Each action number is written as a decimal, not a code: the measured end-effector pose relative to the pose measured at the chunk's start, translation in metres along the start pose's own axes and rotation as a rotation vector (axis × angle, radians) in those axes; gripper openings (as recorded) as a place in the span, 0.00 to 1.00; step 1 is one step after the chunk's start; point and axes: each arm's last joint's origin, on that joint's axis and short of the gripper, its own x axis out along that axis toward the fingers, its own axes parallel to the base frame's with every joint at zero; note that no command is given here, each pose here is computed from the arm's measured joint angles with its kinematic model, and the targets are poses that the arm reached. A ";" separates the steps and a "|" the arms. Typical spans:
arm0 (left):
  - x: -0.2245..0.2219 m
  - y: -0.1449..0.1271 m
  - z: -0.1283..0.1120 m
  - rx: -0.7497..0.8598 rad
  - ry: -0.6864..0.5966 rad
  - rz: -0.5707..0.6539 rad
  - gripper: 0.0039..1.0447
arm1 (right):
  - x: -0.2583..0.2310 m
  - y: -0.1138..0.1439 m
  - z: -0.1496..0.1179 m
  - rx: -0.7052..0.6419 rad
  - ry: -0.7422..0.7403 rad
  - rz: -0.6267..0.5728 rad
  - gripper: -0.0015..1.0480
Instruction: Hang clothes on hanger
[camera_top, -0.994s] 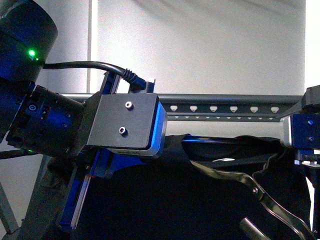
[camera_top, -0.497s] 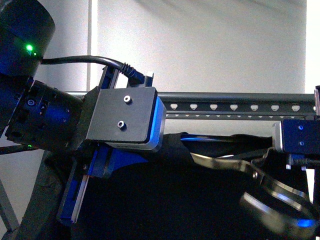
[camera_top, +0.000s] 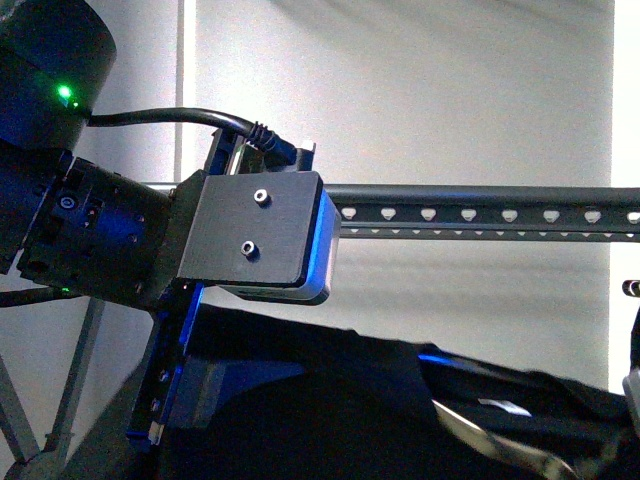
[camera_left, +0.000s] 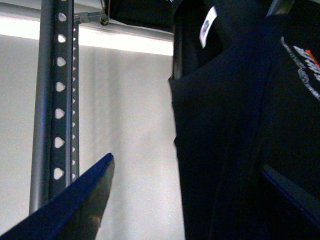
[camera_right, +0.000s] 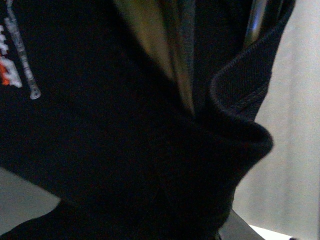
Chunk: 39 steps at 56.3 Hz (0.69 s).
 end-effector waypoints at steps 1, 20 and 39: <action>0.000 0.000 0.000 0.000 0.000 0.000 0.85 | -0.002 0.004 -0.003 0.018 0.010 0.022 0.05; -0.006 0.013 -0.007 -0.624 -0.030 0.093 0.94 | -0.037 0.028 -0.028 0.517 0.073 0.200 0.04; -0.060 0.067 -0.069 -1.910 0.036 0.812 0.94 | -0.083 0.032 -0.001 1.090 0.007 0.259 0.04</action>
